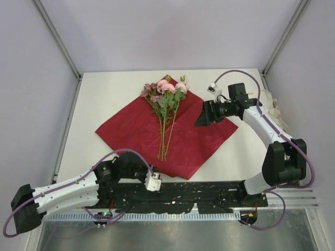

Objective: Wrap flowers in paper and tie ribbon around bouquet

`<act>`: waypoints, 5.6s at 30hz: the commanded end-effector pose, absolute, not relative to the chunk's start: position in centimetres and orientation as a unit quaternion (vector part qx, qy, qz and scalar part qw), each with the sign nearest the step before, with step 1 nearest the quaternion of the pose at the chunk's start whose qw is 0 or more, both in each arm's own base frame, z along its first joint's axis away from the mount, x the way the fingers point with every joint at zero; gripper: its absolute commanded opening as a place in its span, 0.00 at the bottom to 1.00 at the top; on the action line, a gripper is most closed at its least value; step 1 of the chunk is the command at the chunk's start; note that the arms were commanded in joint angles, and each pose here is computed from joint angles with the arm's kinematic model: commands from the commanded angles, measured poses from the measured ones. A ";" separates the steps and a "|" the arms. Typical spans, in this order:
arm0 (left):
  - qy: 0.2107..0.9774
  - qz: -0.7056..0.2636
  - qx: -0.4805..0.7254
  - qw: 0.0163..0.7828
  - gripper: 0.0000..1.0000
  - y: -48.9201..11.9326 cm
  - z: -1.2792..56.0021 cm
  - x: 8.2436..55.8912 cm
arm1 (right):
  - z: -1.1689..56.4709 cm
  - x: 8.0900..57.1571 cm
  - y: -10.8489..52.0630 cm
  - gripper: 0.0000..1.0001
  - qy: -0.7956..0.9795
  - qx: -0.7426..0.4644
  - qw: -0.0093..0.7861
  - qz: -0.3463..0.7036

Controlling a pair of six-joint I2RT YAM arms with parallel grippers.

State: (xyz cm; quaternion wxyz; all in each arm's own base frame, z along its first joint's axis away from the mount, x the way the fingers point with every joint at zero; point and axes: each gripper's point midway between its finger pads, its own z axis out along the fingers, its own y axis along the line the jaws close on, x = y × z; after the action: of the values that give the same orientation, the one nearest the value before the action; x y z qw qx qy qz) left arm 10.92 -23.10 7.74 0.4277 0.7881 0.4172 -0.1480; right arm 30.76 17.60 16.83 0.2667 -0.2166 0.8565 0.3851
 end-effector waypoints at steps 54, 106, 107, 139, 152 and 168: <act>0.878 -0.339 0.209 0.265 0.94 -17.5 11.6 25.6 | 8.1 31.8 28.5 0.06 0.839 -0.293 0.196 0.414; 0.850 -0.492 0.025 0.184 0.38 -21.1 9.9 21.3 | 5.1 32.4 29.0 0.06 0.859 -0.326 0.191 0.344; 0.852 -0.499 0.011 0.158 0.37 -21.5 8.9 21.1 | 5.0 32.4 29.0 0.06 0.860 -0.326 0.191 0.342; 0.911 -0.392 -0.118 0.042 0.13 -19.1 -0.6 21.8 | 6.6 32.6 29.3 0.28 0.855 -0.323 0.203 0.351; 0.920 -0.375 -0.113 0.030 0.08 -18.5 -1.2 21.2 | 17.3 25.4 28.4 0.96 0.816 -0.254 0.150 0.497; 0.921 -0.374 -0.096 0.039 0.06 -18.6 -1.2 21.9 | 7.1 22.2 33.4 0.95 0.848 -0.164 0.063 0.499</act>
State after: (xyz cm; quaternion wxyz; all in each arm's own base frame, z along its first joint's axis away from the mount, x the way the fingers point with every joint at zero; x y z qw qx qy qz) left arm 21.76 -20.28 1.30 0.0282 -0.0914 0.8962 -0.4333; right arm 20.11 32.74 7.50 0.0307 -0.1738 0.8504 0.4956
